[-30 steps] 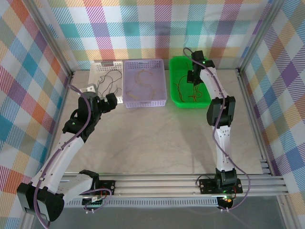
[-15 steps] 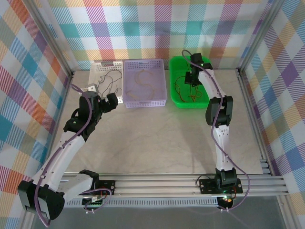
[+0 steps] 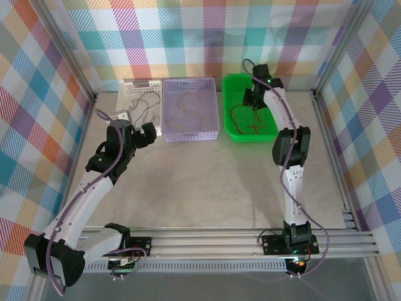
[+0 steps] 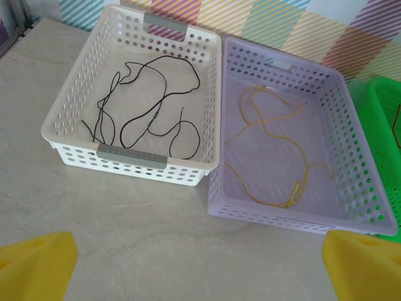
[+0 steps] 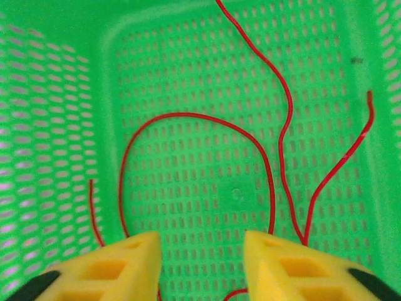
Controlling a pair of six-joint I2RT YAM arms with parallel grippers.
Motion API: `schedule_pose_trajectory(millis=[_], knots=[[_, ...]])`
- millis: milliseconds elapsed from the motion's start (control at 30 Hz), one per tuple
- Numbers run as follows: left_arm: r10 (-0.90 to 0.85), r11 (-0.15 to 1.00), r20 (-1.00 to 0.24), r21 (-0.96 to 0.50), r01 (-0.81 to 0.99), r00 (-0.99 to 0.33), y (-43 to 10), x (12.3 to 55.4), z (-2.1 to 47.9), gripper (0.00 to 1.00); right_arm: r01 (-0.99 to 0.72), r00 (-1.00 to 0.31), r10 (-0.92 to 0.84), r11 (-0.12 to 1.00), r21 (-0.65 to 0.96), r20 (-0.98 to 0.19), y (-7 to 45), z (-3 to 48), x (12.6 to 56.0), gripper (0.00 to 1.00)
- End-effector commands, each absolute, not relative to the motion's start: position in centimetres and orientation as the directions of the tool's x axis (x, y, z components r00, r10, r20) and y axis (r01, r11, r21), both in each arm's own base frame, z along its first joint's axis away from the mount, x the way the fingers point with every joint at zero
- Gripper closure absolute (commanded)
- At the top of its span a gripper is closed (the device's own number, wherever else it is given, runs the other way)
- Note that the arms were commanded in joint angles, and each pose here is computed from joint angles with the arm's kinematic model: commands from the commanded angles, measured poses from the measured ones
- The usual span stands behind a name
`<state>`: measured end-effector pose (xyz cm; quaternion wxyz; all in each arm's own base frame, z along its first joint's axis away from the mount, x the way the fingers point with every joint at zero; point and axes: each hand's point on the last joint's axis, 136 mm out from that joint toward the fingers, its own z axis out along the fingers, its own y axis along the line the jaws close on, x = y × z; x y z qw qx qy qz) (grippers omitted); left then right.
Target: Untangle the cables
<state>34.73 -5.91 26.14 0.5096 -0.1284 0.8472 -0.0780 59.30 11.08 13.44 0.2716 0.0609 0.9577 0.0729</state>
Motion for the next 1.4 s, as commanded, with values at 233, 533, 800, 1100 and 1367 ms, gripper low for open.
schedule_pose_trajectory(millis=[233, 533, 800, 1100, 1367], knots=[[-0.26, 0.964, -0.88, -0.216, -0.152, -0.397, -5.4, 35.0, 26.2, 0.0, -0.058, -0.687, 0.188, 0.949, 0.311, -0.702, 13.1, 29.4, 54.4, 0.36], [-0.216, 0.973, -0.929, -0.179, -0.146, -0.301, -5.2, 35.6, 27.4, 0.0, -0.248, -0.472, 0.179, 0.912, 0.325, -0.863, 13.1, 37.4, 44.3, 0.0], [-0.175, 0.983, -0.877, -0.129, -0.132, -0.447, -5.7, 34.6, 27.2, 0.0, -0.156, -0.218, 0.216, 0.955, 0.253, -0.952, 8.0, 36.0, 36.4, 0.0], [-0.224, 0.965, -0.835, -0.118, -0.235, -0.503, -3.9, 32.4, 26.5, 0.0, 0.015, -0.344, 0.202, 0.978, 0.209, -0.917, 4.2, 28.2, 33.4, 0.0], [-0.297, 0.93, -0.798, -0.118, -0.347, -0.524, -2.2, 30.4, 22.9, 0.0, 0.182, -0.303, 0.196, 0.973, 0.145, -0.933, -0.1, 22.1, 33.0, 0.0]])
